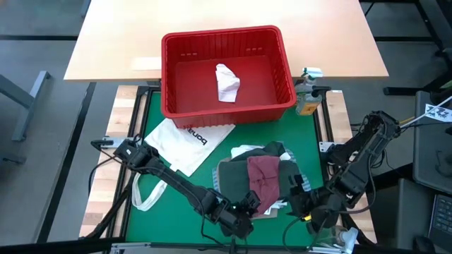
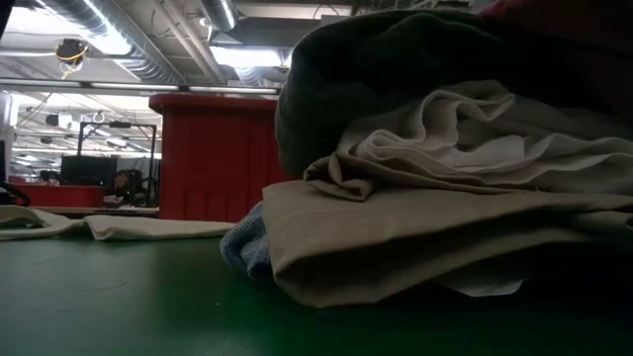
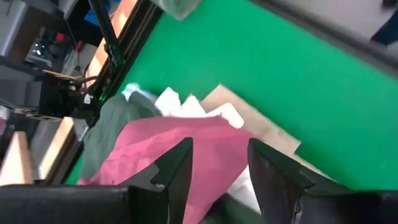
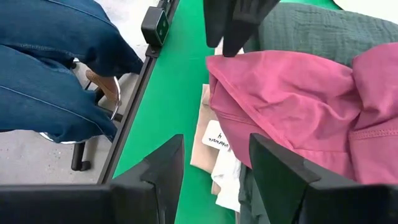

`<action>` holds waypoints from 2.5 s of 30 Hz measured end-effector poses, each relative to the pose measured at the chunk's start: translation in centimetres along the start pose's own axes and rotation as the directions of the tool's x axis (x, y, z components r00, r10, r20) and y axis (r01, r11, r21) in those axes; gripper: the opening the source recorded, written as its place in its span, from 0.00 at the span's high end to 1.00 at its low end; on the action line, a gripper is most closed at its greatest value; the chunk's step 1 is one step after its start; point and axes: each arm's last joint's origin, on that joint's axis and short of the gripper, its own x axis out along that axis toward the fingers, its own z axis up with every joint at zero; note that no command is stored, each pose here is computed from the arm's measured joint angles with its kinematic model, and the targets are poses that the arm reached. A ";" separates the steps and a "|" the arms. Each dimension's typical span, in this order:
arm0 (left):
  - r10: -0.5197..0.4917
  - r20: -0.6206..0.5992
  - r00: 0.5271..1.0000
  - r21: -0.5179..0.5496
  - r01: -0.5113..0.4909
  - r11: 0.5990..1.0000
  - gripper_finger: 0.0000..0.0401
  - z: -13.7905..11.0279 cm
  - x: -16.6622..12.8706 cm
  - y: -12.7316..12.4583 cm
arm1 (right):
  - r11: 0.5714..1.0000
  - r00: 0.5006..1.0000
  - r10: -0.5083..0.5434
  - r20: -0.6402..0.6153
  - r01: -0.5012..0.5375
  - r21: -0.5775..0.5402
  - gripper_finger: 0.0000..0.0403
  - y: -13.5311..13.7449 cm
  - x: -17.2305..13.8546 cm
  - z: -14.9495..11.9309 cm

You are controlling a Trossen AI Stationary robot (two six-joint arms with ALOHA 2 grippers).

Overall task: Fold Laundry from Bin
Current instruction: Fold the pink underwear

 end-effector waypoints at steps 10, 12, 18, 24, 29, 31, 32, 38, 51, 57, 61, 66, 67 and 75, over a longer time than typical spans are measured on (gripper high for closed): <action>0.002 -0.014 1.000 0.145 0.000 0.989 0.63 -0.4 0.8 -1.4 | 1.000 1.000 0.001 0.000 -0.001 0.000 0.55 0.0 0.0 0.0; 0.013 -0.023 1.000 0.163 -0.009 0.987 0.63 -0.8 1.3 -1.8 | 1.000 1.000 0.002 -0.001 -0.002 0.000 0.55 0.0 0.0 0.0; 0.137 -0.007 0.990 0.213 -0.133 0.968 0.63 -1.4 2.8 -2.8 | 1.000 1.000 0.002 -0.001 -0.002 0.000 0.55 0.0 0.0 0.0; 0.177 0.014 0.984 0.195 -0.176 0.965 0.64 -1.8 3.5 -3.3 | 1.000 1.000 0.002 0.000 -0.002 0.001 0.55 0.0 0.0 0.0; 0.214 0.067 0.974 0.053 -0.218 0.974 0.79 -1.1 3.3 -2.9 | 1.000 1.000 0.002 0.000 -0.002 0.001 0.55 0.0 0.0 0.0; 0.218 0.069 0.973 0.001 -0.219 0.976 0.88 -1.2 3.4 -2.7 | 1.000 1.000 0.002 0.000 -0.002 0.001 0.55 0.0 0.0 0.0; 0.220 0.067 0.973 -0.029 -0.218 0.975 0.93 -1.3 3.5 -2.6 | 1.000 1.000 0.002 -0.001 -0.002 0.000 0.55 0.0 0.0 0.0; 0.277 0.108 0.955 -0.306 -0.234 0.923 0.98 -0.9 3.3 -0.5 | 1.000 1.000 0.002 -0.001 -0.002 0.001 0.55 0.0 0.0 0.0; 0.377 0.112 0.919 -0.593 -0.243 0.768 0.99 -0.6 1.8 6.1 | 0.970 0.997 0.044 0.057 -0.056 0.237 0.55 0.4 0.0 0.6; 0.363 0.086 0.928 -0.588 -0.247 0.770 0.99 -0.9 1.8 6.3 | 0.920 0.997 -0.002 -0.076 0.032 0.392 0.55 -0.2 0.0 -0.7; 0.358 0.093 0.929 -0.584 -0.240 0.775 0.99 -0.7 1.8 6.1 | 0.898 0.993 -0.023 -0.114 0.070 0.435 0.55 -0.4 0.0 -1.0; 0.361 0.088 0.928 -0.586 -0.245 0.773 0.99 -0.8 1.8 6.2 | 0.864 0.995 -0.015 -0.094 0.060 0.500 0.55 -0.3 0.0 -0.8; 0.362 0.088 0.928 -0.586 -0.245 0.772 0.99 -0.8 1.8 6.2 | 0.853 0.996 -0.016 -0.084 0.057 0.519 0.55 -0.3 0.0 -0.8; 0.362 0.093 0.927 -0.588 -0.243 0.772 0.99 -0.7 1.8 6.2 | 0.785 0.998 -0.030 -0.057 0.059 0.617 0.55 -0.1 0.6 -0.5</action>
